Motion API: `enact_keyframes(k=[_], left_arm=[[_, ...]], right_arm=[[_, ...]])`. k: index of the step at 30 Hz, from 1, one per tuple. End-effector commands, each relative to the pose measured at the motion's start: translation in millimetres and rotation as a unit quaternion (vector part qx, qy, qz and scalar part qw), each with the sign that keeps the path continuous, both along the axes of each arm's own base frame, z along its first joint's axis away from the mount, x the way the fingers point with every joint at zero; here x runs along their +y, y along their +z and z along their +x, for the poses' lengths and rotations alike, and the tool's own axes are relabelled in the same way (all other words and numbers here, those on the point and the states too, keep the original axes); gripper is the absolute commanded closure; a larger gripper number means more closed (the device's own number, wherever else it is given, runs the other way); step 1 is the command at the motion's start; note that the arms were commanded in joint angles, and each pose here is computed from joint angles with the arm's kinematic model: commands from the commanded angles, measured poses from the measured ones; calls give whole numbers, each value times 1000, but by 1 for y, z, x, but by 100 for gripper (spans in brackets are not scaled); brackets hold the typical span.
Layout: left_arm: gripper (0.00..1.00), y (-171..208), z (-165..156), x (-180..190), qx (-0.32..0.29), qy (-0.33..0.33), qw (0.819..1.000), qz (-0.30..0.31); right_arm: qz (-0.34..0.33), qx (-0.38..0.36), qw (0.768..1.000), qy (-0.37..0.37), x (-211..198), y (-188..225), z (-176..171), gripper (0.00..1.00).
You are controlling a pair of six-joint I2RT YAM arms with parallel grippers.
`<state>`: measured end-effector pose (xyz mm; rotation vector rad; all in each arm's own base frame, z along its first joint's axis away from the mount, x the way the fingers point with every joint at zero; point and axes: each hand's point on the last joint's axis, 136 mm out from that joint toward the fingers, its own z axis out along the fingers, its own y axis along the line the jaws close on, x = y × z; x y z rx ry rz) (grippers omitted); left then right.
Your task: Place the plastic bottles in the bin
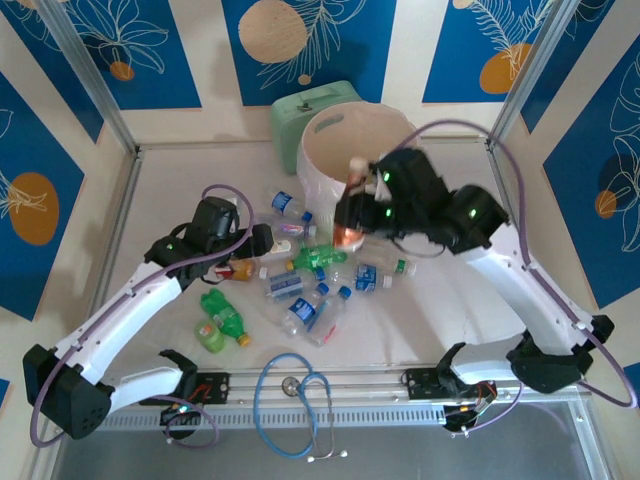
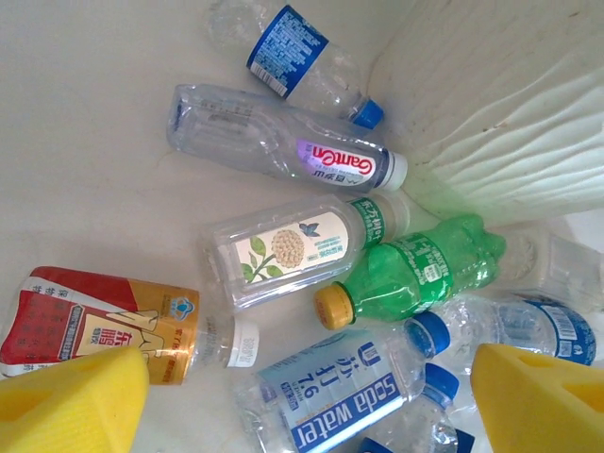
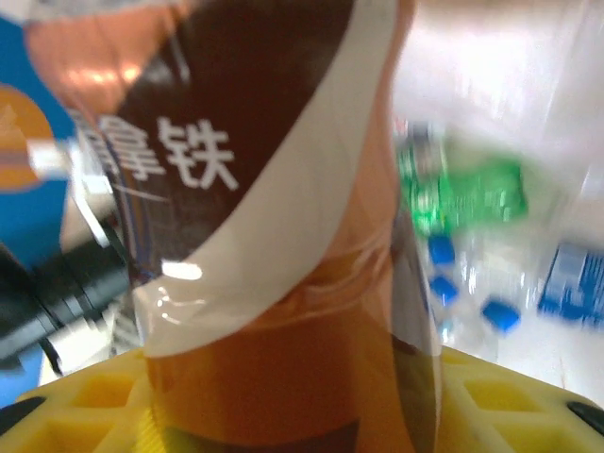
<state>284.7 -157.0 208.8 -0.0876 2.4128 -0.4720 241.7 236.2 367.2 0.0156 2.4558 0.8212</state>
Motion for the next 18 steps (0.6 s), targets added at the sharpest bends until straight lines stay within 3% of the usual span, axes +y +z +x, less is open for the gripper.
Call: enact_keyframes(k=[1,9,13,16,18], left_arm=[[12,8,0,0,9,7,1000,-18],[12,5,-3,-3,15,10,999,-37],[10,-3,3,-7,21,18,999,-44],[6,-15,7,-9,36,23,998,-50],[4,-19,10,-4,38,34,998,-46]], right_arm=[[-11,-28,999,16,1,16,30,48],[15,-41,998,-44,-19,34,122,47],[-36,-25,996,-72,-29,3,160,23],[-22,-52,993,-100,-42,27,162,2],[12,-64,992,-108,-49,45,165,0]])
